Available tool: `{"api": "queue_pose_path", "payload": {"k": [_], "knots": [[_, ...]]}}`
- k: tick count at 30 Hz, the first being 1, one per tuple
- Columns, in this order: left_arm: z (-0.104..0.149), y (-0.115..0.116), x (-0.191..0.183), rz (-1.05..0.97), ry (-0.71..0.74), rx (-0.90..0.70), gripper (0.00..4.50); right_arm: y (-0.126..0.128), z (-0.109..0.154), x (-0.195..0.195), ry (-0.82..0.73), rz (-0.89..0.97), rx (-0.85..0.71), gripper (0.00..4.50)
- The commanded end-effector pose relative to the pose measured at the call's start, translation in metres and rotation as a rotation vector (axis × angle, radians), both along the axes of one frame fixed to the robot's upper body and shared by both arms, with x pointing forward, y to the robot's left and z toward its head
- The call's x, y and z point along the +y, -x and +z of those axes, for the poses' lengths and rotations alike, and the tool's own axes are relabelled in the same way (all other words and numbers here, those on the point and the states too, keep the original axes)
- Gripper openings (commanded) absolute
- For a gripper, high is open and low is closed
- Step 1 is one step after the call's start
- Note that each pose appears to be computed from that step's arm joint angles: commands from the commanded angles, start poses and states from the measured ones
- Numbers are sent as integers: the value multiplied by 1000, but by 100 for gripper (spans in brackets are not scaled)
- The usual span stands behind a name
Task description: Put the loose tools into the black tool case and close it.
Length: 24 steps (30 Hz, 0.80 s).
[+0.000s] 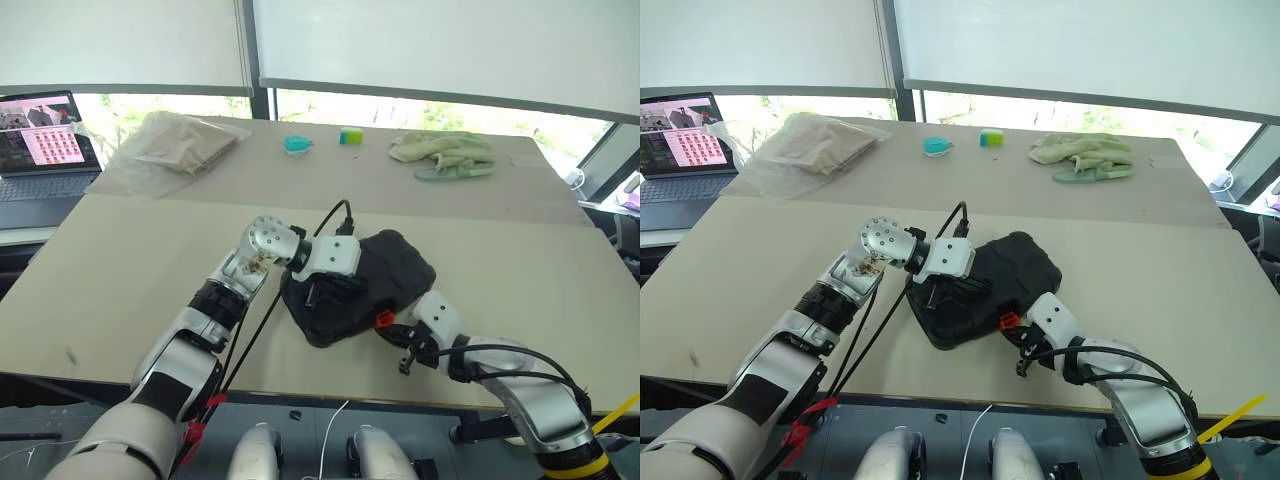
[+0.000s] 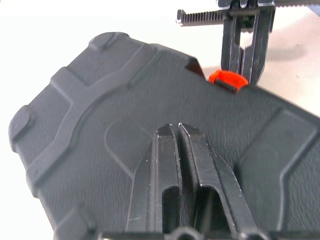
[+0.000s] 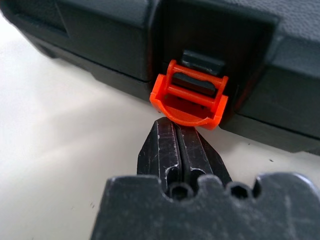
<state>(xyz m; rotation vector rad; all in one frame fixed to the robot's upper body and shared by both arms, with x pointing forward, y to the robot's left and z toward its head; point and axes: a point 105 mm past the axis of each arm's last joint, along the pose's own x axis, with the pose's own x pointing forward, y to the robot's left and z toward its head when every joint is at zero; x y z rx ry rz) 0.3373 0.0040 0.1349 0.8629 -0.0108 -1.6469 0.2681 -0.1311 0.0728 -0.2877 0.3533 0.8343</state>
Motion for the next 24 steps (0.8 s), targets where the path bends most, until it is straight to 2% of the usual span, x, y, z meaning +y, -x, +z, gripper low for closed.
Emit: {"api": "queue_pose_path", "payload": {"k": [1, 19, 24], "knots": [[-27, 4, 3, -8, -109, 31, 25, -7, 65, -1, -69, -12, -263, 0], [-32, -3, 6, 23, -108, 19, 25, 11, 48, -17, 56, 58, -137, 0], [-17, -14, 31, 169, -1, 103, 25, 19, 69, -33, -68, 28, -108, 0]]}}
